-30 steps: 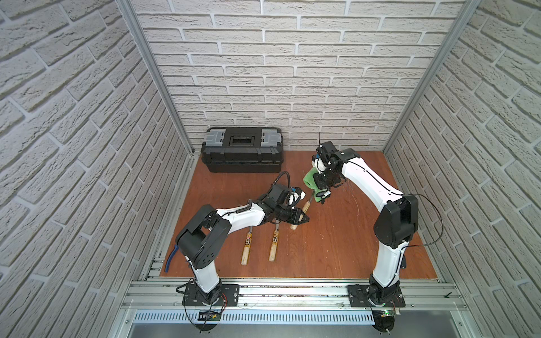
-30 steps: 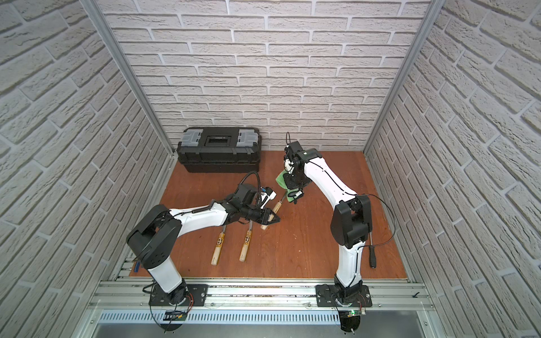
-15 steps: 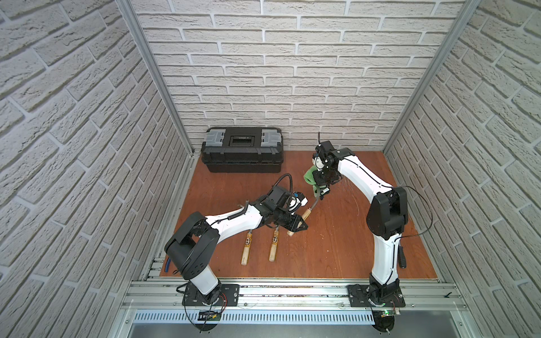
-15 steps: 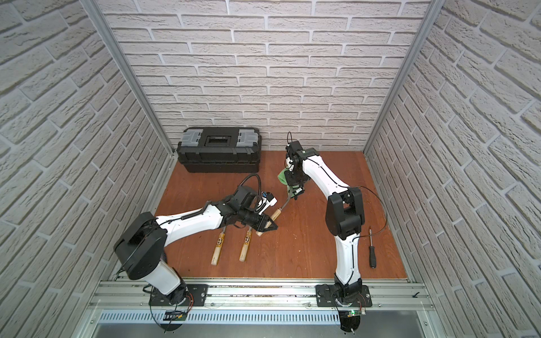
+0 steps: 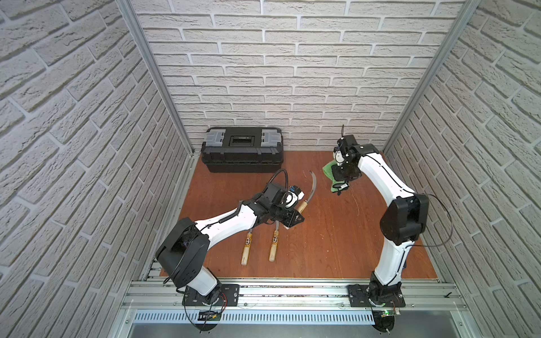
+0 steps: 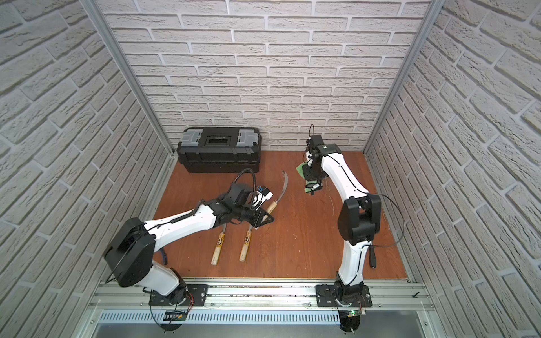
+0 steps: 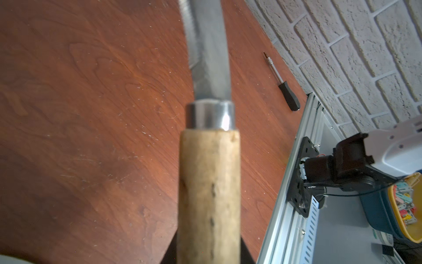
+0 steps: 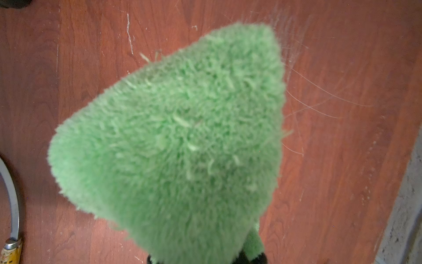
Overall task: Wipe small sickles with rags
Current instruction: Wipe the small sickle, then place the small sickle at the center of the board.
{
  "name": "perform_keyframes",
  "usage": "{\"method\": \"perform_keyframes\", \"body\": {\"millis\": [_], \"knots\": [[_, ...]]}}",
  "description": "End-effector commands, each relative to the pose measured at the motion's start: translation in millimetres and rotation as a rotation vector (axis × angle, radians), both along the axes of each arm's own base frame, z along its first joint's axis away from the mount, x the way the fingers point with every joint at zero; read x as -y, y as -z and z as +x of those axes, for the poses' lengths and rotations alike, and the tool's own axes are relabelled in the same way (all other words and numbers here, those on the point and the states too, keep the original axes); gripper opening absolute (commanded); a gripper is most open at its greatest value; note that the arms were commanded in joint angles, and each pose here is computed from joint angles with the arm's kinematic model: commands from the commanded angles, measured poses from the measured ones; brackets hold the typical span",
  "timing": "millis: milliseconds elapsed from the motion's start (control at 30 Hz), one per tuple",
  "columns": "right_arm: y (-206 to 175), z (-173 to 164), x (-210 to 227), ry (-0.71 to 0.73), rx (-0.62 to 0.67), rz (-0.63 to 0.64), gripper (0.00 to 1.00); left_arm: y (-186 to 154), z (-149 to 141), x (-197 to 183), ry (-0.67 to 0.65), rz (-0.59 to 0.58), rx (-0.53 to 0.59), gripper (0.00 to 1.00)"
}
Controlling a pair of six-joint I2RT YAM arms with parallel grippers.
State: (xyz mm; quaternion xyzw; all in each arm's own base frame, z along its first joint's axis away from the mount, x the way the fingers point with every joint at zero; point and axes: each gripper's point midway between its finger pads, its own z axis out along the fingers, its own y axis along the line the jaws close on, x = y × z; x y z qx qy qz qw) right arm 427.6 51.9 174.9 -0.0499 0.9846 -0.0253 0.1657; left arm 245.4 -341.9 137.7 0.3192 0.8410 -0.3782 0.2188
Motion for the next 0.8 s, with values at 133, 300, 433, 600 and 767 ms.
{"method": "perform_keyframes", "body": {"millis": [133,300,433,600,767], "knots": [[-2.8,-48.4,-3.3,0.013,0.033,0.053,0.03,10.4,62.6,8.5,-0.097,0.014,0.000,0.00],[17.2,-78.0,-10.8,0.037,0.036,0.135,0.03,28.3,102.8,19.4,-0.129,0.079,-0.017,0.00],[37.5,-94.4,-13.6,0.067,0.025,0.180,0.02,46.0,132.5,26.6,-0.151,0.125,-0.031,0.00],[60.1,-107.4,-17.4,0.085,-0.006,0.217,0.02,63.7,159.1,36.4,-0.152,0.191,-0.037,0.00],[75.6,-115.9,-20.4,0.097,-0.026,0.245,0.03,81.1,177.2,41.6,-0.157,0.244,-0.059,0.00]]}}
